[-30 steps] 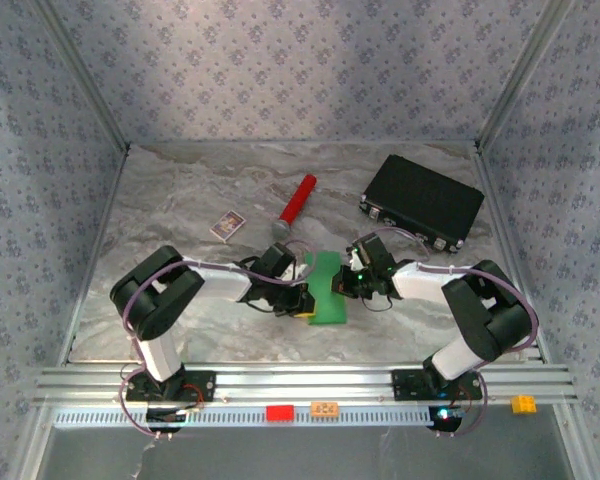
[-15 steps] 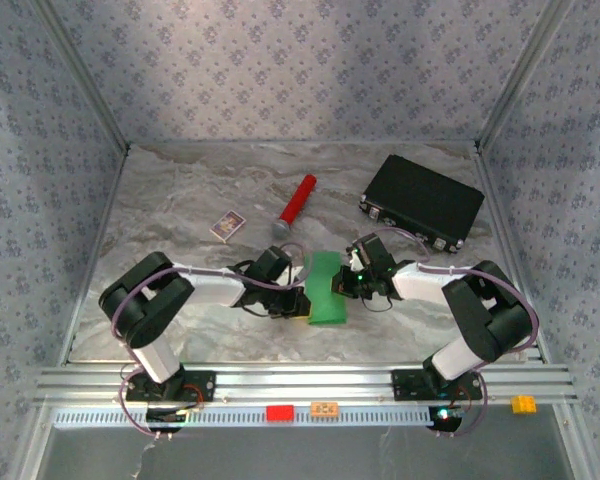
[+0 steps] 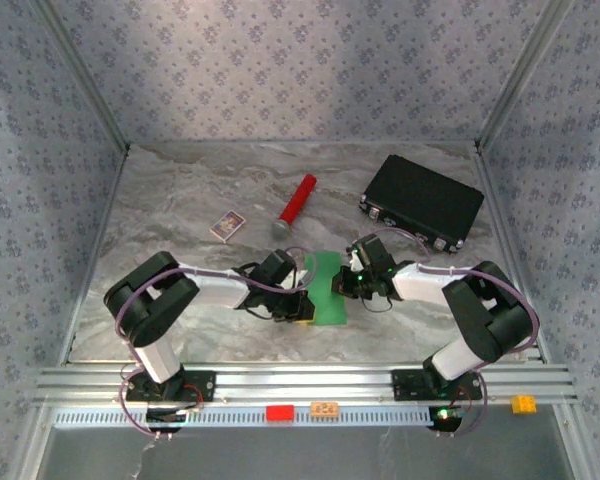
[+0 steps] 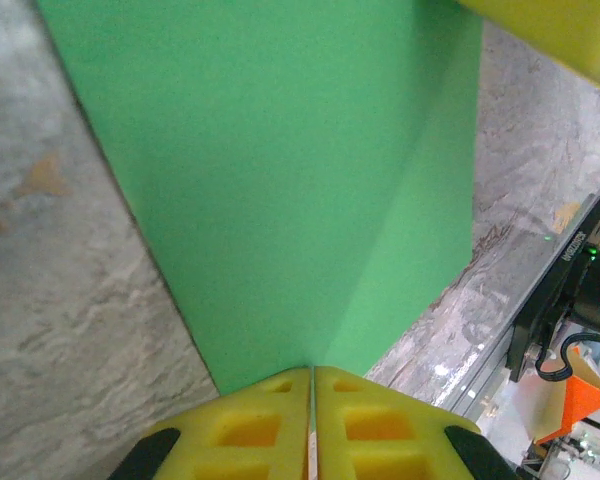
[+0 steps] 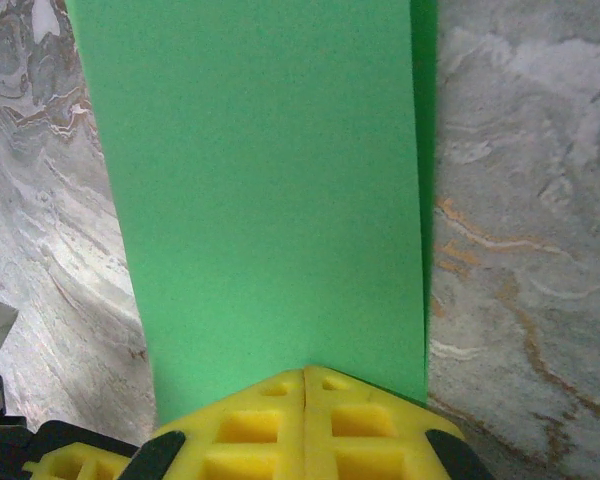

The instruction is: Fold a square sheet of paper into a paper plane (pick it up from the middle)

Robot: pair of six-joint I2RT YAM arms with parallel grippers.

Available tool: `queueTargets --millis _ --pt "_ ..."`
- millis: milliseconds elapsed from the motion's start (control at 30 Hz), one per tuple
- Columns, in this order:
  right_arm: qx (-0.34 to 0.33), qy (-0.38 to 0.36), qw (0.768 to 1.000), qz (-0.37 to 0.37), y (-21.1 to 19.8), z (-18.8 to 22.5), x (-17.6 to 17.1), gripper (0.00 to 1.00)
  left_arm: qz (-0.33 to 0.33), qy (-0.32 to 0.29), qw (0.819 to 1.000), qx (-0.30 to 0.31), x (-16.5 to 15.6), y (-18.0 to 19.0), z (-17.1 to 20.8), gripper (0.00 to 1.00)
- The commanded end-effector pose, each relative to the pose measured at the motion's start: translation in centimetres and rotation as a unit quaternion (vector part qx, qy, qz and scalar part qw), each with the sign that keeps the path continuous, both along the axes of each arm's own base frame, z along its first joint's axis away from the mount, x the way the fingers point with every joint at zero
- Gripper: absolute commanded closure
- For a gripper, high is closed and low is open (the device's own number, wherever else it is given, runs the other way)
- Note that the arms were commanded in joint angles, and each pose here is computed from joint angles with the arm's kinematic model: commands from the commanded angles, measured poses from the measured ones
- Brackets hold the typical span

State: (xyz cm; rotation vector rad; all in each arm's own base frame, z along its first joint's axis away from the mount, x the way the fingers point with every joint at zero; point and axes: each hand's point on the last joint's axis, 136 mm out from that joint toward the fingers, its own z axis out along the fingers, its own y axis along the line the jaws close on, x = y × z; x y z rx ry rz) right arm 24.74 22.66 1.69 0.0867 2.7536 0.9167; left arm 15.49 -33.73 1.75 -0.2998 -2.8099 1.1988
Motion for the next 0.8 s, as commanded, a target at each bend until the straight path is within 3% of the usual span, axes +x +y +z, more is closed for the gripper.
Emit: queueTargets --millis 0,167,400,633,767 --pt "-0.085 0.08 0.993 -0.019 -3.6 -4.2 -3.9 1.0 -0.019 0.022 0.998 0.053 -2.1 2.2 -2.5 0.92" --pt "-0.086 0.081 0.993 -0.019 -3.7 -4.2 -3.9 1.0 -0.026 0.015 0.997 0.07 -3.5 4.2 -2.9 0.92" --pt "-0.087 0.081 0.993 -0.018 -3.6 -4.1 -3.9 1.0 -0.049 -0.03 0.995 0.079 -3.7 3.9 -1.5 0.93" --pt "-0.082 0.076 0.994 -0.009 -3.3 -3.6 -3.6 1.0 -0.018 -0.109 0.992 0.056 -0.6 2.7 3.5 0.92" --pt "-0.079 0.072 0.994 -0.006 -3.2 -3.3 -3.4 1.0 0.019 -0.105 0.994 0.019 2.8 2.3 5.2 0.91"
